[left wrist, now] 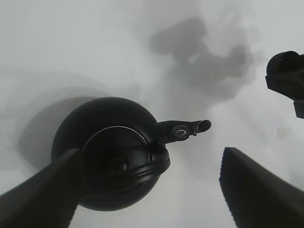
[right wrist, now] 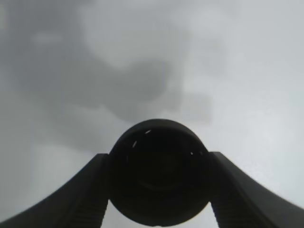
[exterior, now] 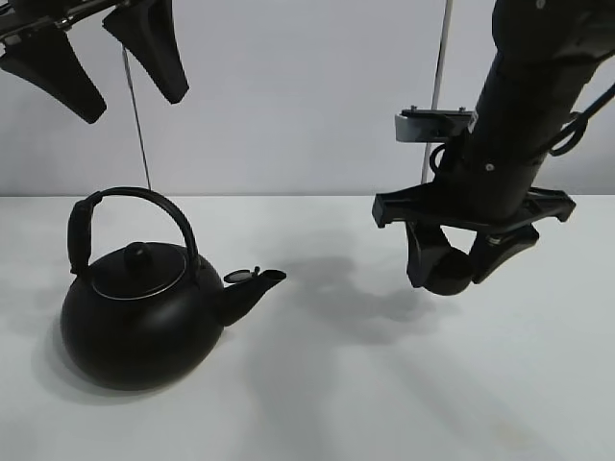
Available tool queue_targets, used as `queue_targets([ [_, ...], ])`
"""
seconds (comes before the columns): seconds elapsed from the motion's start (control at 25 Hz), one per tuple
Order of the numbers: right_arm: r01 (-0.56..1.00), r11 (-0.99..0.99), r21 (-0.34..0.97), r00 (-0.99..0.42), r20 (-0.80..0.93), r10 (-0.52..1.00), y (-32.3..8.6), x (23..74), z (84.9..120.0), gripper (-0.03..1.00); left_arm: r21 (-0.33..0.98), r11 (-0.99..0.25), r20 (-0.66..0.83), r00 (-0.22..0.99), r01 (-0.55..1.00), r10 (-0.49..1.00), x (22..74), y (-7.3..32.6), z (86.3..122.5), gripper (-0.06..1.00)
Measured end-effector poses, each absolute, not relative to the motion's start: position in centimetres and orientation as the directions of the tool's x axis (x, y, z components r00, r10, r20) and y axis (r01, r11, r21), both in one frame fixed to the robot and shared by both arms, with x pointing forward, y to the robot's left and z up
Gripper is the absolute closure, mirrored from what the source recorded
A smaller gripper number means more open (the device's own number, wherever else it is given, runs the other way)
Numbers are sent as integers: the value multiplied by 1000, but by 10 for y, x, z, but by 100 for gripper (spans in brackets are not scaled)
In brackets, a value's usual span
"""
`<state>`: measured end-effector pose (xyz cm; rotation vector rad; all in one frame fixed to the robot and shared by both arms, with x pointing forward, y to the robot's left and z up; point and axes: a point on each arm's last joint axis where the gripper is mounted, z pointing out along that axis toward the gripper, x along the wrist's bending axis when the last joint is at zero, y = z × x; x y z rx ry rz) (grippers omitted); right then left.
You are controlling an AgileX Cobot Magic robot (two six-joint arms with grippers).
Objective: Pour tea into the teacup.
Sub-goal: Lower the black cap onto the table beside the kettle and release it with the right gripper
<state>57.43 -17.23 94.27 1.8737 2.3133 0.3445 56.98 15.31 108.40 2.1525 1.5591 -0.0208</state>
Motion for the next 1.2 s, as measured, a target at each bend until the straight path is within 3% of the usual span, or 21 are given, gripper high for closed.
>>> queue_targets([
  [0.2, 931, 225, 288, -251, 55, 966, -161, 579, 950, 57, 368, -237, -285, 351, 899, 892, 570, 153, 1084, 37],
  [0.64, 896, 361, 258, -387, 56, 920, -101, 579, 924, 57, 368, -237, -285, 351, 899, 892, 570, 153, 1084, 37],
  [1.2, 888, 390, 243, -410, 38, 911, -90, 588, 902, 57, 376, -233, -284, 351, 897, 892, 571, 153, 1084, 37],
])
